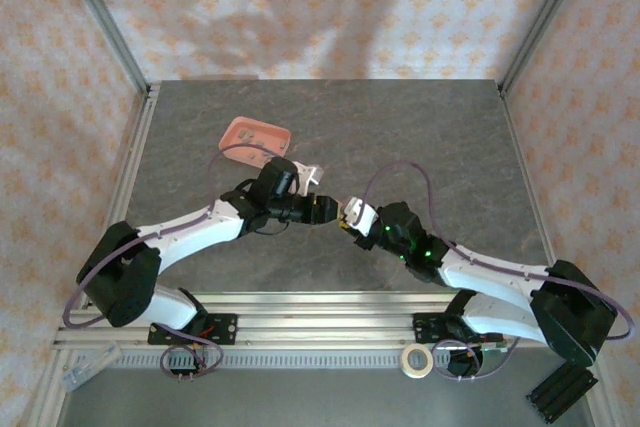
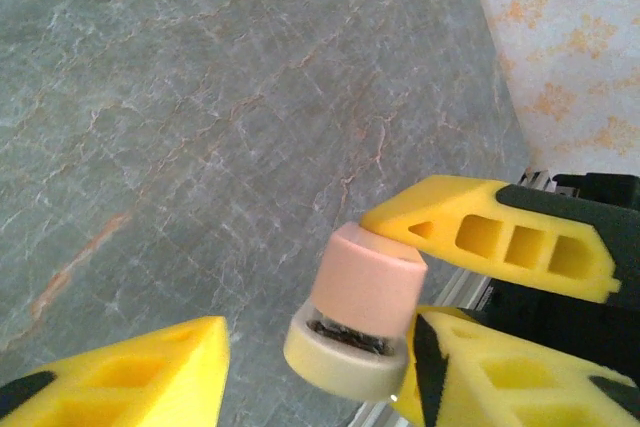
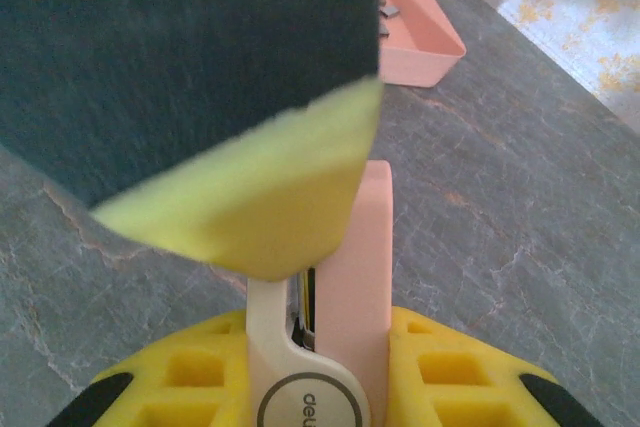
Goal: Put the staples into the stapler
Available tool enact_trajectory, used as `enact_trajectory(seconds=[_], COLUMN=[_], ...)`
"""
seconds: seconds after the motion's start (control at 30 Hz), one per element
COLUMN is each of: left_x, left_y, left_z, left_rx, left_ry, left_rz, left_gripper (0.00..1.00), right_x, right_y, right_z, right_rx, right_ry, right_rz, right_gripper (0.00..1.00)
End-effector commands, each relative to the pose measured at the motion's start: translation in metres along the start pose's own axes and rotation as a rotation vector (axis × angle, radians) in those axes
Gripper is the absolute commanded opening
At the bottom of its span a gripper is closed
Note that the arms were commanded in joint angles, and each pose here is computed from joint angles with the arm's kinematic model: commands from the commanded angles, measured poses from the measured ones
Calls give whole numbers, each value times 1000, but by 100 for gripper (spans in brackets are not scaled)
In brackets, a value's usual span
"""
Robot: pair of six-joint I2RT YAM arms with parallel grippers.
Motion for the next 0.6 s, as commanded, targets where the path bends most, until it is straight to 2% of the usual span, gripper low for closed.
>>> enact_trajectory(seconds=[0.0, 0.17, 0.4, 0.57], left_x=[4, 6, 4, 2], left_y=[-11, -9, -9, -9], left_z=[-16, -20, -22, -20], left_rx=[56, 68, 80, 100], left_ry=[83, 119, 141, 135], left_rz=[-33, -32, -62, -93], left_gripper=[48, 38, 34, 23], right_x=[-5, -6, -8, -10], right_y=[-11, -11, -14, -14], right_z=[-5, -5, -5, -6], right_rx=[25, 29, 38, 57], right_ry=[24, 29, 28, 33], right_rz=[-72, -78, -95, -104], right_gripper=[23, 23, 23, 23])
Point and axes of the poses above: each hand's point on the last joint's axis, 136 mm out from that joint toward the fingers, its own x axis out along the fingers, its own z axis along the line the jaws close on, y = z × x, the point moved 6 cm from there along -x, back along the fingers, and after that the axes turned 2 degrees about x, right-handed, at the moved point
